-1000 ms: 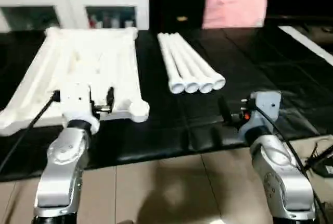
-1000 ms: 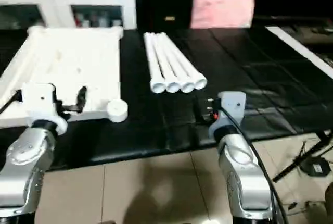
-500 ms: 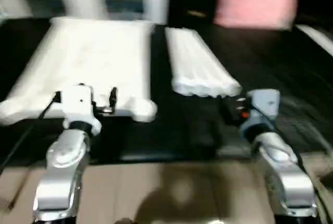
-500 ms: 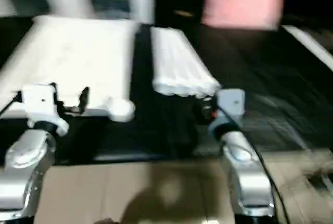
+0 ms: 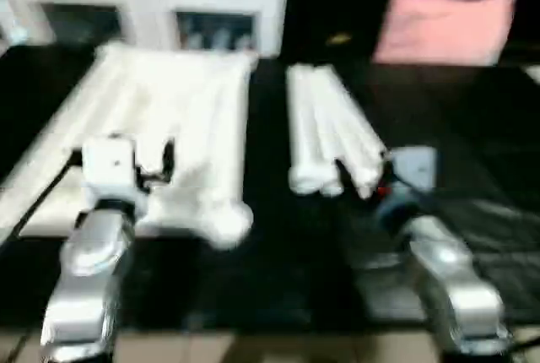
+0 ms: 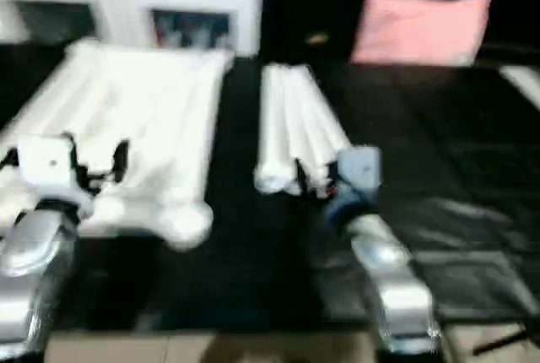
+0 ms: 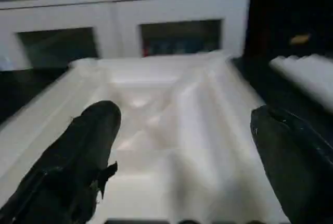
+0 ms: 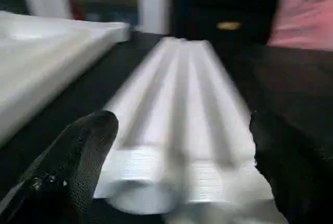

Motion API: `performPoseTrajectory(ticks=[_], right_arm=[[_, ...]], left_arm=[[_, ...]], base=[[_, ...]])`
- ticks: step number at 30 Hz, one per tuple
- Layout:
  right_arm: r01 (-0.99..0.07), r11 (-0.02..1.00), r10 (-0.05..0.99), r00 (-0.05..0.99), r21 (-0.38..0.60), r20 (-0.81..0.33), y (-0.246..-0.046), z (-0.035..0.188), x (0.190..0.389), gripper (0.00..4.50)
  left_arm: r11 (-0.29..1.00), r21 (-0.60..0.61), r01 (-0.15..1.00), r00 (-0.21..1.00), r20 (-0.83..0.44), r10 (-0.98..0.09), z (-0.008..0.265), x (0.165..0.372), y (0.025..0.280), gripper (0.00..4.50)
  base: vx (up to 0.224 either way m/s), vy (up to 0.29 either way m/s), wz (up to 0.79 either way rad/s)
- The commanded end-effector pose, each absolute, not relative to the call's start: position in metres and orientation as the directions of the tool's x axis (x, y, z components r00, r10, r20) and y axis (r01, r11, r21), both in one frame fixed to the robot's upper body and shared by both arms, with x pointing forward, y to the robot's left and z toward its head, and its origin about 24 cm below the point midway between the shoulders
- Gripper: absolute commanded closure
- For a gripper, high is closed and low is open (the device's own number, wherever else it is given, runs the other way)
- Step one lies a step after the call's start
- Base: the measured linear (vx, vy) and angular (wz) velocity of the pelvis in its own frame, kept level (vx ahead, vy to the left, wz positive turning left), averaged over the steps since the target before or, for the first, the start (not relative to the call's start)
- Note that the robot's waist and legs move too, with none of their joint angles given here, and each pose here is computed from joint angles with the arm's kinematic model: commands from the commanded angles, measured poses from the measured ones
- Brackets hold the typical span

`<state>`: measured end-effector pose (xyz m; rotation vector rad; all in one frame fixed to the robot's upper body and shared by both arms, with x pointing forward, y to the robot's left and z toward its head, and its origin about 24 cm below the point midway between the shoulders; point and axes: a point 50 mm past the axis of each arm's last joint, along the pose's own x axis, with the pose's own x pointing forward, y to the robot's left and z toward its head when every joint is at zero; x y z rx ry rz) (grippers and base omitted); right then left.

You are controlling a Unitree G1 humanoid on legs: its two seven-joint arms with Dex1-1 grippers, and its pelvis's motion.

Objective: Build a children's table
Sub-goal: Move to table

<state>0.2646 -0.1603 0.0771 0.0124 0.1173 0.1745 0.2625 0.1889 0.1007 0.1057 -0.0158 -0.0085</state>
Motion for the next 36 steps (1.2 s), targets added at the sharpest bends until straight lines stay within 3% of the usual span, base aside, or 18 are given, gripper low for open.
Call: performPoseTrajectory(ticks=[1, 12, 25, 36], right_arm=[[-0.185, 0.983, 0.186, 0.978, 0.019, -0.095, -0.158, 0.0821, 0.2655, 0.0], [-0.2, 0.98, 0.201, 0.975, 0.019, -0.097, -0.158, 0.0818, 0.2649, 0.0], [-0.181, 0.983, 0.184, 0.977, 0.039, -0.105, -0.1591, 0.0788, 0.2623, 0.0], [-0.163, 0.985, 0.169, 0.979, 0.062, -0.113, -0.1598, 0.0771, 0.2619, 0.0]], left_arm=[[0.993, 0.122, 0.008, 1.0, 0.021, -0.011, 0.1024, 0.2616, 0.1908, 0.05], [0.996, 0.093, 0.006, 1.0, 0.028, -0.009, 0.1023, 0.2588, 0.1934, 0.05], [0.995, 0.101, 0.018, 0.999, 0.033, -0.022, 0.1036, 0.2591, 0.1938, 0.05], [0.994, 0.109, 0.027, 0.999, 0.031, -0.031, 0.1042, 0.2602, 0.1935, 0.05]], base=[[0.168, -0.05, -0.06], [0.131, 0.057, -0.06], [-0.026, -0.008, 0.01], [-0.031, 0.143, -0.04]])
